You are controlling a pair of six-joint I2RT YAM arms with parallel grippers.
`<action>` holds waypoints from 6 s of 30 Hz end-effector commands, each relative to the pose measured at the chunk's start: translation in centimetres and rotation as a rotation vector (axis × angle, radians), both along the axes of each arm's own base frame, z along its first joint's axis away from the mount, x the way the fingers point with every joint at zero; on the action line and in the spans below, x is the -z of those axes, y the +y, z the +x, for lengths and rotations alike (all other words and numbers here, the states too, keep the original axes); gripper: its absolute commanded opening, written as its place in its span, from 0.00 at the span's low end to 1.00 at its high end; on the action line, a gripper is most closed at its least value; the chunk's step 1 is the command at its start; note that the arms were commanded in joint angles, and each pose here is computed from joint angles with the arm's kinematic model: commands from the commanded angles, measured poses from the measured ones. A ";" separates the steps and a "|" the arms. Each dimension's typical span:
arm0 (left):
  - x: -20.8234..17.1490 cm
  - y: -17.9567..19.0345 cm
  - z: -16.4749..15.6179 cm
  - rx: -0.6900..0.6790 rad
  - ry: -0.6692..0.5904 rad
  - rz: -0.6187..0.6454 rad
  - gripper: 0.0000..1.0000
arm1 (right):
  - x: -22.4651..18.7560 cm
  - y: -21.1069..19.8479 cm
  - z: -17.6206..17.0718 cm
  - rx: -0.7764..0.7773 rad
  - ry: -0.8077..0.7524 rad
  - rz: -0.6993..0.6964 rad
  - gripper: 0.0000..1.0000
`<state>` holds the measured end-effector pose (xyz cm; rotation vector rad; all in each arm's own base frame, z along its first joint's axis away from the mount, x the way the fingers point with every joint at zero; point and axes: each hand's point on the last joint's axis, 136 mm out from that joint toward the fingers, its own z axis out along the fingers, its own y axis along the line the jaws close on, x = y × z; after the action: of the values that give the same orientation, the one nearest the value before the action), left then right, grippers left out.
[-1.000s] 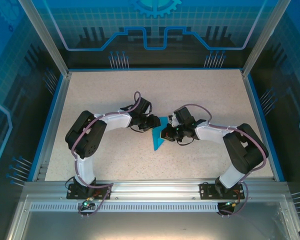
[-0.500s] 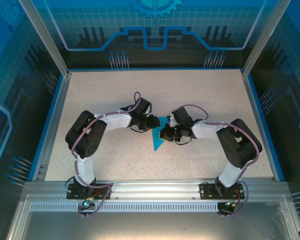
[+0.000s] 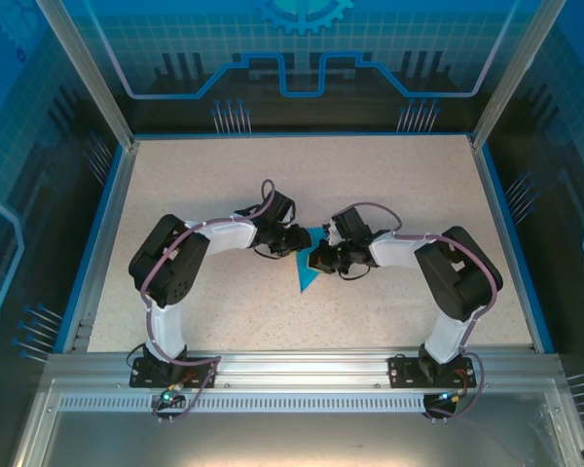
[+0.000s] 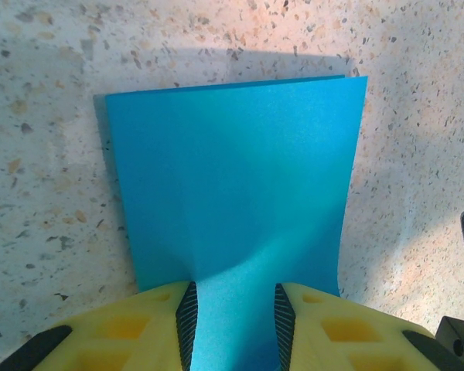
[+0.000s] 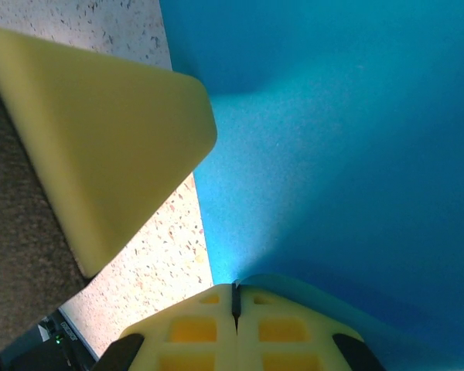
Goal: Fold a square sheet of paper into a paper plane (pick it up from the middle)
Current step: Third fold the triangle at the center of the table.
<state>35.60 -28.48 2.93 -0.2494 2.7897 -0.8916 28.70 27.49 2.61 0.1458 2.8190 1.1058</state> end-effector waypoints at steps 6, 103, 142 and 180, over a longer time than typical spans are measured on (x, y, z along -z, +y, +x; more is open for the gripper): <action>1.0 0.5 -0.5 -0.002 0.032 0.021 0.36 | -0.3 1.3 0.7 -0.046 -0.027 0.015 0.00; 1.2 1.1 0.9 -0.028 0.038 0.035 0.17 | 2.0 1.6 0.9 -0.068 -0.034 0.002 0.00; -2.9 5.7 -2.5 -0.173 -0.012 -0.045 0.31 | 1.7 0.7 0.8 -0.064 -0.056 -0.036 0.20; -0.2 -1.0 -9.0 0.009 0.156 -0.265 0.11 | 3.0 0.2 0.5 -0.053 -0.017 -0.066 0.00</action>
<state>27.69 -29.08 3.87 -0.3608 2.7696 -1.2687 29.99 28.57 1.29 0.0191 2.7925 1.0750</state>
